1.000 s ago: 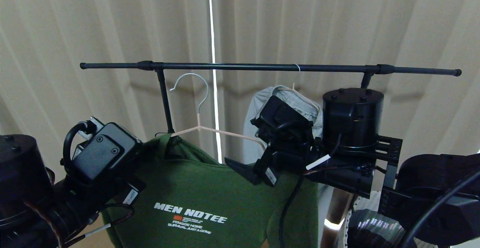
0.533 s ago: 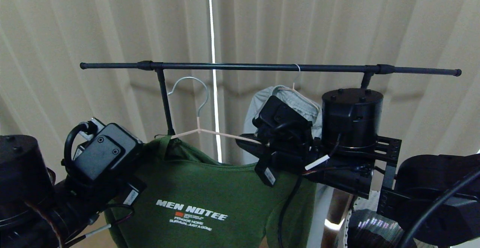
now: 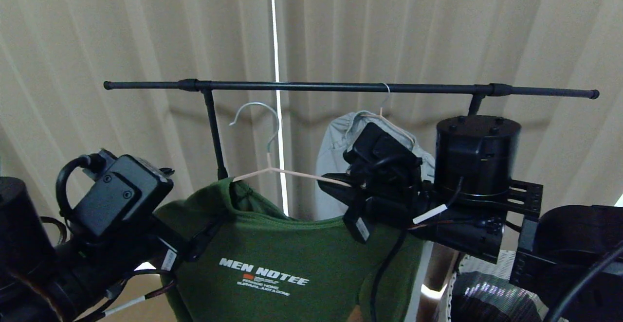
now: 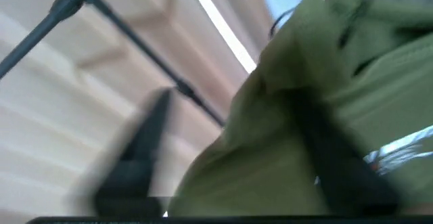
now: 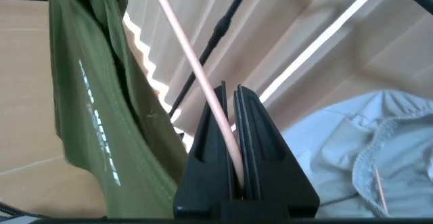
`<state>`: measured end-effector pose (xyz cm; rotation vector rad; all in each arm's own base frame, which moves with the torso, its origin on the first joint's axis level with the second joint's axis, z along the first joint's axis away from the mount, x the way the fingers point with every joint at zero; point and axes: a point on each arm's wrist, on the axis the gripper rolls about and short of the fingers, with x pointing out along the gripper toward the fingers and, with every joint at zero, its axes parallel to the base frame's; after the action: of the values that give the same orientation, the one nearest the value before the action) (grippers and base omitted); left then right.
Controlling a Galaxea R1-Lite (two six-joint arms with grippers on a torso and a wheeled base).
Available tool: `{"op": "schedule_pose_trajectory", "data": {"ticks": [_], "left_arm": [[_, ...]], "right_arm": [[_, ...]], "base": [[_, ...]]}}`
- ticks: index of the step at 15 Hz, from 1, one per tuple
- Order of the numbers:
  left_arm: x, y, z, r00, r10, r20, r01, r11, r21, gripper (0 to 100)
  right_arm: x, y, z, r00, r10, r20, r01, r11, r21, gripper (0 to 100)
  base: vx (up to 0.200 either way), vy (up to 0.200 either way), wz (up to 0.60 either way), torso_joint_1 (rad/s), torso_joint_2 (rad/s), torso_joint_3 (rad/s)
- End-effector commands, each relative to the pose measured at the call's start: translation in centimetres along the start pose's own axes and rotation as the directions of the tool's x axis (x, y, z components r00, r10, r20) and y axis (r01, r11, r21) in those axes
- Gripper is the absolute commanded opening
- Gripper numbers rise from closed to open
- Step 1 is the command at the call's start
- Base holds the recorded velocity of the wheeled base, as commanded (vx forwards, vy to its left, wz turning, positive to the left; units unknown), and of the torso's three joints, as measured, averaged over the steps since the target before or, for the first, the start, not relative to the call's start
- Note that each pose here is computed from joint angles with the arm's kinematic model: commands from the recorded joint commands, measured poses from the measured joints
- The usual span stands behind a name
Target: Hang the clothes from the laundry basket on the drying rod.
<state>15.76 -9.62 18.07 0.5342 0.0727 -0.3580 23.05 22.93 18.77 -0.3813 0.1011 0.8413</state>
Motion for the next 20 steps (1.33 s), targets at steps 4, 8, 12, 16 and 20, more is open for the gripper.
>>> {"op": "schedule_pose_trajectory", "data": {"ticks": [4,8,12,16,20], "left_arm": [[-3.3,1.0,0.7,0.993,0.007,0.122,-0.001,0.999,-0.046,100],[-3.7,1.0,-0.1,0.995,0.018,0.100,-0.013,0.999,-0.047,100],[-6.4,0.3,-4.6,1.000,0.029,0.006,-0.029,0.998,-0.059,100],[-7.7,-1.2,-7.8,0.994,-0.101,-0.050,0.095,0.990,-0.100,100],[-6.2,-1.4,-8.6,0.980,-0.116,-0.163,0.097,0.988,-0.118,100]], "right_arm": [[-5.4,-4.1,-2.2,0.985,-0.172,0.007,0.172,0.984,0.056,0],[-8.3,-5.0,-1.9,0.971,-0.235,0.029,0.233,0.970,0.065,0],[-10.1,-4.7,-1.2,0.975,-0.210,0.070,0.205,0.977,0.065,0],[-11.3,-4.6,0.0,0.987,-0.123,0.107,0.118,0.992,0.055,0],[-11.4,-4.5,0.2,0.988,-0.061,0.144,0.055,0.997,0.046,0]], "base": [[0.000,0.000,0.00,0.000,0.00,0.000],[0.000,0.000,0.00,0.000,0.00,0.000],[0.000,0.000,0.00,0.000,0.00,0.000],[0.000,0.000,0.00,0.000,0.00,0.000],[0.000,0.000,0.00,0.000,0.00,0.000]]}}
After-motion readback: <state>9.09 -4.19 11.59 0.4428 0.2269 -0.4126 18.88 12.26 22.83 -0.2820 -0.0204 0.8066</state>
